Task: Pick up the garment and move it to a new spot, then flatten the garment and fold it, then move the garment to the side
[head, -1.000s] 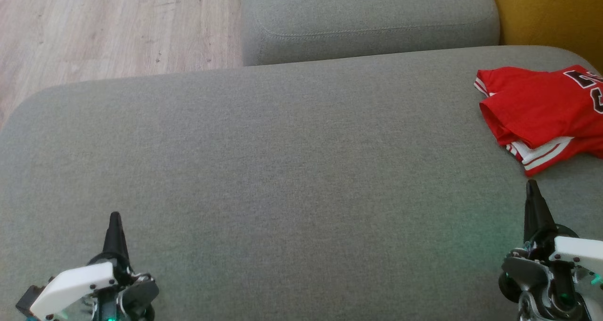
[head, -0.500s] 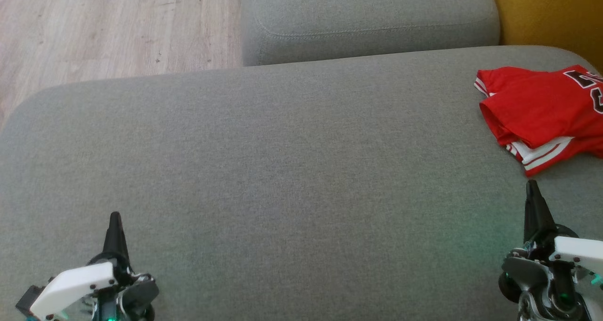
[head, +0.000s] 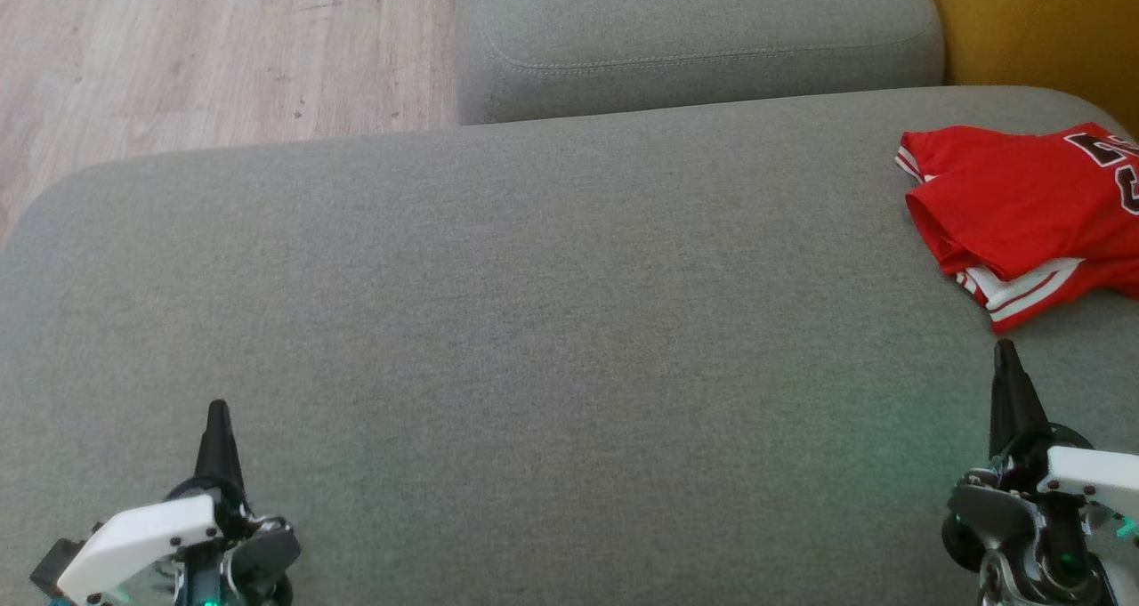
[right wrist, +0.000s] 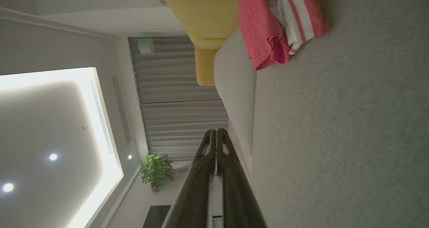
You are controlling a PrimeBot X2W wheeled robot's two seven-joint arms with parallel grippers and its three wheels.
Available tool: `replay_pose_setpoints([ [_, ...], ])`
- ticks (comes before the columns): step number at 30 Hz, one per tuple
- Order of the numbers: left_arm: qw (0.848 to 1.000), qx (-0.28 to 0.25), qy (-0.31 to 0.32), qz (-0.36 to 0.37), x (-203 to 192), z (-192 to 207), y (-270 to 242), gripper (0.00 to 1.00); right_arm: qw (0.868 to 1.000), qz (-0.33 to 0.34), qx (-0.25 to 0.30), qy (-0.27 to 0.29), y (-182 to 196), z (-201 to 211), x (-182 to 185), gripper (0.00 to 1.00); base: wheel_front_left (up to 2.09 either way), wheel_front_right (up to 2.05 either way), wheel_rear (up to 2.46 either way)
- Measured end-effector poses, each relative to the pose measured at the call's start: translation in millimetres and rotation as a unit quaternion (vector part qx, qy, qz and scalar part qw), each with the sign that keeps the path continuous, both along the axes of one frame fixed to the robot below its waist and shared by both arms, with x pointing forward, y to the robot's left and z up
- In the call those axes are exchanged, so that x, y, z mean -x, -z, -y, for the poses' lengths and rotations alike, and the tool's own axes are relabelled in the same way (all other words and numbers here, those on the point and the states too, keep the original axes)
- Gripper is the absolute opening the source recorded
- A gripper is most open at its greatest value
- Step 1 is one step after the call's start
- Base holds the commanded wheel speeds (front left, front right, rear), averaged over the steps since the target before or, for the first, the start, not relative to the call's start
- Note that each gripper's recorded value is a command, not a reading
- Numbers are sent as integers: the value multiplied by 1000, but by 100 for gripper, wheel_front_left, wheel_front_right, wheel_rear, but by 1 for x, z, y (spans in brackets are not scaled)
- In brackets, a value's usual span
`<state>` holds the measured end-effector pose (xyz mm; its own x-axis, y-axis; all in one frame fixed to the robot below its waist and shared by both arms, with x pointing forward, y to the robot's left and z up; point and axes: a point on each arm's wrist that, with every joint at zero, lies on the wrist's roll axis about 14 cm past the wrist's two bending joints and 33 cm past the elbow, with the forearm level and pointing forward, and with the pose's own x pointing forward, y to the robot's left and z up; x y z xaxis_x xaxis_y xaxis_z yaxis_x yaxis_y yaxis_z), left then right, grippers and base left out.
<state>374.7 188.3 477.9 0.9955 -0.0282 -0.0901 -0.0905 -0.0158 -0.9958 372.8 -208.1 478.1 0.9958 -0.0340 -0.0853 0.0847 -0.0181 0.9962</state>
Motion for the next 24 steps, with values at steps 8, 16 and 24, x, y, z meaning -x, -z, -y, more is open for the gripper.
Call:
replay_pose_setpoints([
  [8,1000,0,0,0,0,0,0,0,1000,0,0,0,0,0,0,0,0,0,0],
  [16,1000,0,0,0,0,0,0,0,1000,0,0,1,0,0,0,0,0,0,0],
  [24,1000,0,0,0,0,0,0,0,1000,0,0,1,0,1,0,0,0,0,0],
])
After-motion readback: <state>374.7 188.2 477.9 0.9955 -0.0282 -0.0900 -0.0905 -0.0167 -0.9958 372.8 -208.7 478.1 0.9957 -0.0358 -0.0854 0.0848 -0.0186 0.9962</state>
